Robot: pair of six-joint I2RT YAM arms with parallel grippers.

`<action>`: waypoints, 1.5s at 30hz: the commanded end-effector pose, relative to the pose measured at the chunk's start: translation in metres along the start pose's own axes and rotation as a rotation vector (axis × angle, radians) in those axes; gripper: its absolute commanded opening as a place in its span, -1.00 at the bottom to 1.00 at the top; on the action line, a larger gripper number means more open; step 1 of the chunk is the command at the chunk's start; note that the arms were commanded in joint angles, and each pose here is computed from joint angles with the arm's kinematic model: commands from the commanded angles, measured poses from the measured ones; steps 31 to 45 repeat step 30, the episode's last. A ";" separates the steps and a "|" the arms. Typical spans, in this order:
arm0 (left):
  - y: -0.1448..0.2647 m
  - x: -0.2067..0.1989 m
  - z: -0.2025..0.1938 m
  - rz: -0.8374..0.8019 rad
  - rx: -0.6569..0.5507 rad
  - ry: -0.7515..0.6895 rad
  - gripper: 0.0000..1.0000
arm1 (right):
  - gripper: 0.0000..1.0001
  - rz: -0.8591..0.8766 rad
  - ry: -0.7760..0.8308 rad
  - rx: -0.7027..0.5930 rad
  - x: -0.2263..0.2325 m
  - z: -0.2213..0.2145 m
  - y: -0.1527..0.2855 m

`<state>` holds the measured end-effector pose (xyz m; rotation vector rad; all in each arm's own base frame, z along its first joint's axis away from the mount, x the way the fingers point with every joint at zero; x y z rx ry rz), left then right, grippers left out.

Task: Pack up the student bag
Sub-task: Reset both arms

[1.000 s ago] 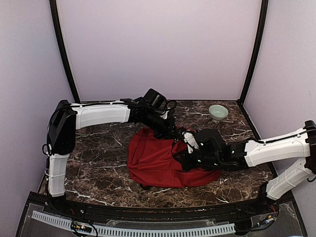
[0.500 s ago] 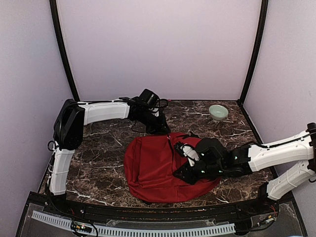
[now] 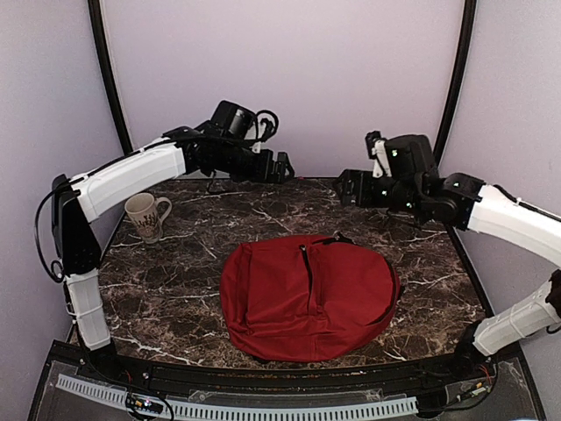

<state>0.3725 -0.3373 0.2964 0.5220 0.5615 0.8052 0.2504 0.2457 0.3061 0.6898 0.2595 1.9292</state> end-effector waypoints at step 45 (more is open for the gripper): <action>0.186 0.089 -0.058 0.695 -0.147 0.094 0.95 | 1.00 -0.324 -0.469 -0.158 -0.173 0.007 0.074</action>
Point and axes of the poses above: each gripper's point midway between its finger pads, its own y axis back along the fingers, its own x axis along the line the jaws close on, z = x × y, the point moved 7 cm from there along y, back along the fingers, and after that the axes turned 7 degrees about -y, right-handed, at the moved point
